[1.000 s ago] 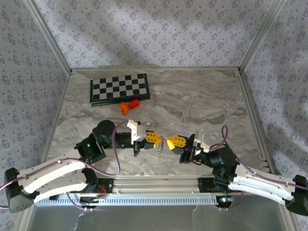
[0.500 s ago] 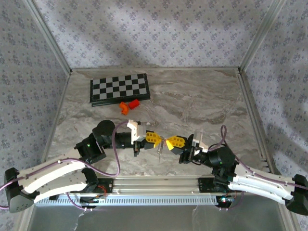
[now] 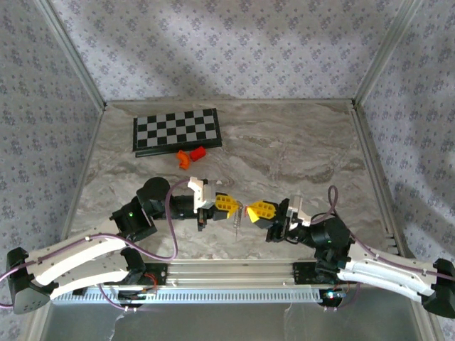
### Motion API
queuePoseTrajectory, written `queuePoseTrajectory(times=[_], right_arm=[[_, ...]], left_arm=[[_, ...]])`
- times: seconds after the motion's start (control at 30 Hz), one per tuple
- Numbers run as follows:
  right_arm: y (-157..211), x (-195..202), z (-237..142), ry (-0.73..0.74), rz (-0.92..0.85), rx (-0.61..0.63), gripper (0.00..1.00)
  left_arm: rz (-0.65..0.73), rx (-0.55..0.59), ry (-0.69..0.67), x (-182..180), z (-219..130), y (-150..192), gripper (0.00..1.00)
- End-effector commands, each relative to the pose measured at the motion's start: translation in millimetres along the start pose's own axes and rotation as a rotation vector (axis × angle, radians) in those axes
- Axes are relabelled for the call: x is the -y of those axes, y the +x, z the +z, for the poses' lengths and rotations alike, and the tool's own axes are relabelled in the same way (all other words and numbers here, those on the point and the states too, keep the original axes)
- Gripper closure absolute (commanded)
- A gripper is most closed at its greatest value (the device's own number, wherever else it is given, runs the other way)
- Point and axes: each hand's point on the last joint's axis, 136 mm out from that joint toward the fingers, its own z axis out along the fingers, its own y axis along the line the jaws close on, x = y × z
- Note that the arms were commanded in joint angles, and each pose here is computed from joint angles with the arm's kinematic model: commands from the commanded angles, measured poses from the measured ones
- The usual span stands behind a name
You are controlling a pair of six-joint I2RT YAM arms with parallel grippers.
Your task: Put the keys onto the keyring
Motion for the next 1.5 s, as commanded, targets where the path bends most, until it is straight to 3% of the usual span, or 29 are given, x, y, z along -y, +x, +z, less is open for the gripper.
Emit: queuePoseTrajectory(times=[0.0, 1.47], right_arm=[[-11.6, -5.4, 1.7, -0.023, -0.019, 0.025, 1.0], [-7.2, -4.2, 2.8, -0.012, -0.044, 0.019, 1.0]], left_arm=[[0.046, 0.068, 0.023, 7.4, -4.0, -27.5, 1.0], [0.041, 0.065, 0.046, 13.1, -5.4, -26.4, 1.0]])
